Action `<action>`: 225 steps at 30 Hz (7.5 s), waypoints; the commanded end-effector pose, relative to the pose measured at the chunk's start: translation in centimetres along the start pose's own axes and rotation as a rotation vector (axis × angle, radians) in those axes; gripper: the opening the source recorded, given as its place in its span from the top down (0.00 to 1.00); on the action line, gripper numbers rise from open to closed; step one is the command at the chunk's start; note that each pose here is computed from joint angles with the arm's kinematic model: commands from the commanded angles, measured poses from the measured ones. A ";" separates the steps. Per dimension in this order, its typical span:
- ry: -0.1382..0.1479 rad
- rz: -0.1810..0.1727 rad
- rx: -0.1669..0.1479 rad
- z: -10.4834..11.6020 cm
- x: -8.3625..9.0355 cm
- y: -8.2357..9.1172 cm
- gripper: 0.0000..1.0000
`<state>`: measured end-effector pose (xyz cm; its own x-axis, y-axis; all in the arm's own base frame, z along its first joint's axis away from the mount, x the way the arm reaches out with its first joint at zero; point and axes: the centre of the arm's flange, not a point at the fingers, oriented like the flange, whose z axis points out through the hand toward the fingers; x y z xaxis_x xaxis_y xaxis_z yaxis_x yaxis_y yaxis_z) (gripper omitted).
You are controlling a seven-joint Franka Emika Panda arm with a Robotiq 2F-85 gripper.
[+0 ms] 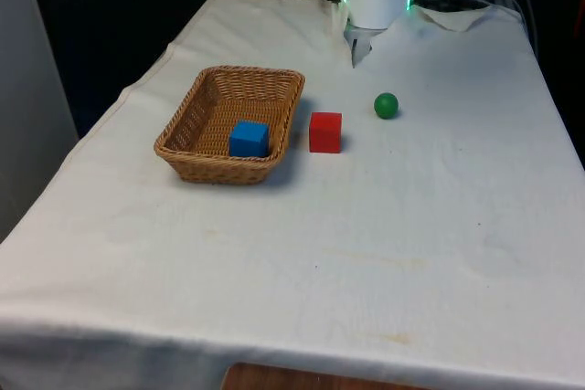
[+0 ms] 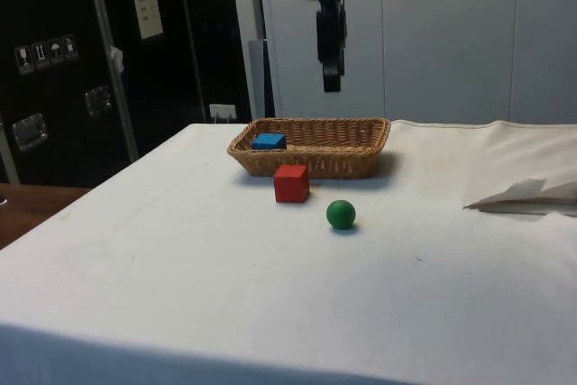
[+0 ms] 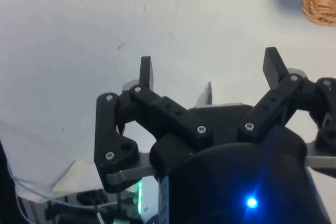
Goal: Place all non-red objects into the basket.
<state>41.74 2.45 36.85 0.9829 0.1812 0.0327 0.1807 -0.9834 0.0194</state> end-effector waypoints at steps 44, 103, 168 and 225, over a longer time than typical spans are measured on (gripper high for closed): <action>0.040 0.042 0.055 13.1 -0.7 -2.2 0.00; 0.069 0.056 -0.015 20.0 0.0 -1.6 1.00; 0.047 0.053 0.010 9.0 5.4 13.6 1.00; 0.093 0.078 -0.084 17.7 1.2 19.7 0.14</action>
<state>46.90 -17.23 19.24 0.9887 0.1050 0.1072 0.0940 -0.9902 0.1037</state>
